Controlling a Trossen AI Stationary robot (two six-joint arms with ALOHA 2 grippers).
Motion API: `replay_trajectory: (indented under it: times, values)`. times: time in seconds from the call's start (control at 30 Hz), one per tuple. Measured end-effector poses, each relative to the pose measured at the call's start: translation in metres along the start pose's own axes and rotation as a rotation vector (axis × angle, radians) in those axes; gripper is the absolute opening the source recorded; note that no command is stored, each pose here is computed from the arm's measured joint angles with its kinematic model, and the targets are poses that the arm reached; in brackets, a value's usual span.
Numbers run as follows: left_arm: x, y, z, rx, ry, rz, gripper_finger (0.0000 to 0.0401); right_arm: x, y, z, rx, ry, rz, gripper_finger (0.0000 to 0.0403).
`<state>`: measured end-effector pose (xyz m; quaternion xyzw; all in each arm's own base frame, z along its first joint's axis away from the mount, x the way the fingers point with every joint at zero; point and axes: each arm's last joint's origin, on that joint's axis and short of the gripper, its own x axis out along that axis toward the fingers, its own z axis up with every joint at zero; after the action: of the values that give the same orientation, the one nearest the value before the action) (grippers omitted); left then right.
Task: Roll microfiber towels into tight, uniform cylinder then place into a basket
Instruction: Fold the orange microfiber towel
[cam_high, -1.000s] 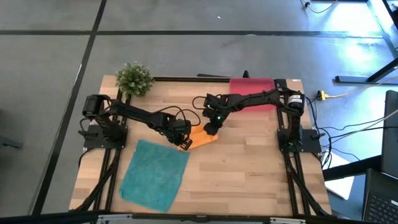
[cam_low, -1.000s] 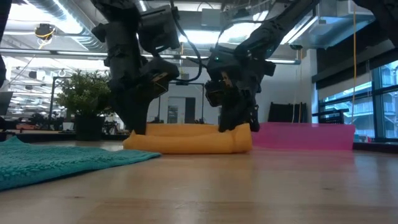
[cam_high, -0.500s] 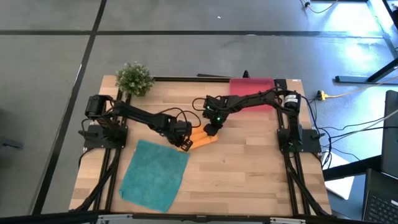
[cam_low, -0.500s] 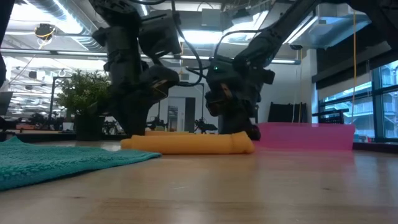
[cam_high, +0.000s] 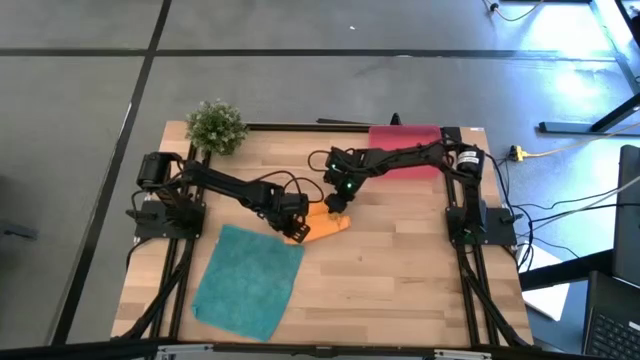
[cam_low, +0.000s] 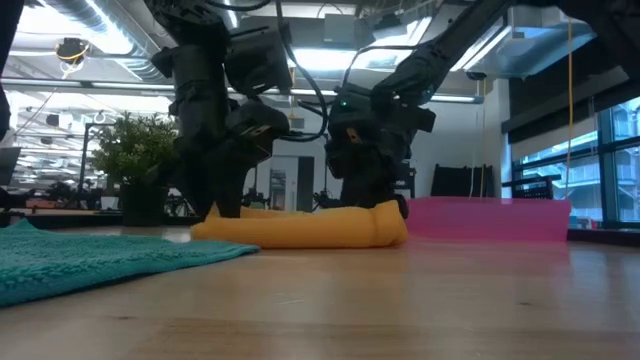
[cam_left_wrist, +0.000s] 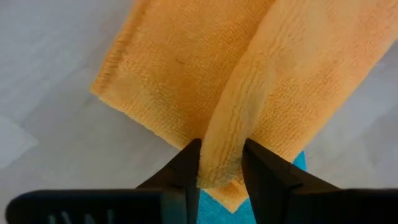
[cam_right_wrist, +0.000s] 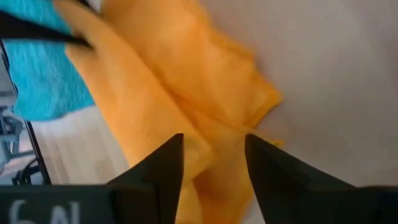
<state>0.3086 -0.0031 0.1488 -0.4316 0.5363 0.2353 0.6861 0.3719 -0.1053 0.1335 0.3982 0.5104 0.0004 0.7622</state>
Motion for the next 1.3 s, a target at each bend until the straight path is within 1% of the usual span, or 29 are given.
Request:
replay_trajectory:
  times: [0.1, 0.2, 0.3, 0.4, 0.47, 0.57, 0.67, 0.73, 0.83, 0.9, 0.97, 1.07, 1.17, 1.23, 1.3]
  values:
    - [0.000, 0.000, 0.001, 0.002, 0.009, -0.007, 0.0101, -0.008, -0.005, 0.005, 0.020, -0.020, -0.002, 0.0178]
    - [-0.006, 0.001, 0.000, 0.005, -0.013, 0.007, 0.0100, -0.019, -0.008, 0.008, 0.032, -0.041, -0.007, 0.0177]
    - [-0.016, 0.003, -0.002, 0.003, -0.030, 0.030, 0.0101, -0.031, -0.006, 0.010, 0.002, -0.071, -0.028, 0.0174]
    - [-0.028, 0.004, -0.004, 0.005, -0.053, 0.031, 0.0102, -0.045, 0.002, 0.009, -0.059, -0.111, -0.056, 0.0173]
    - [-0.036, 0.004, -0.005, 0.007, -0.078, 0.024, 0.0102, -0.055, 0.008, 0.008, -0.119, -0.127, -0.063, 0.0173]
    - [-0.048, 0.003, -0.007, 0.021, -0.140, 0.023, 0.0102, -0.065, 0.022, 0.003, -0.252, -0.139, -0.063, 0.0173]
    - [-0.059, -0.002, -0.013, 0.100, -0.228, 0.021, 0.0102, -0.067, 0.040, -0.005, -0.419, -0.129, -0.053, 0.0172]
    - [-0.062, -0.009, -0.020, 0.188, -0.289, 0.012, 0.0102, -0.062, 0.050, -0.012, -0.536, -0.106, -0.045, 0.0172]
    - [-0.063, -0.021, -0.035, 0.366, -0.363, 0.016, 0.0102, -0.048, 0.061, -0.026, -0.720, -0.051, -0.033, 0.0172]
    - [-0.061, -0.028, -0.046, 0.485, -0.369, 0.011, 0.0102, -0.037, 0.067, -0.037, -0.829, -0.011, -0.021, 0.0172]
    - [-0.058, -0.034, -0.056, 0.560, -0.363, 0.000, 0.0102, -0.028, 0.071, -0.047, -0.922, 0.016, -0.009, 0.0172]
    - [-0.053, -0.040, -0.063, 0.598, -0.363, -0.017, 0.0102, -0.018, 0.079, -0.055, -1.025, 0.022, 0.013, 0.0172]
    - [-0.051, -0.040, -0.068, 0.614, -0.354, -0.010, 0.0102, -0.011, 0.085, -0.062, -1.087, 0.011, 0.030, 0.0172]
    - [-0.050, -0.040, -0.069, 0.618, -0.348, -0.003, 0.0102, -0.008, 0.089, -0.064, -1.102, 0.001, 0.039, 0.0172]
    - [-0.050, -0.040, -0.069, 0.629, -0.348, -0.004, 0.0102, -0.006, 0.093, -0.064, -1.080, -0.018, 0.045, 0.0172]
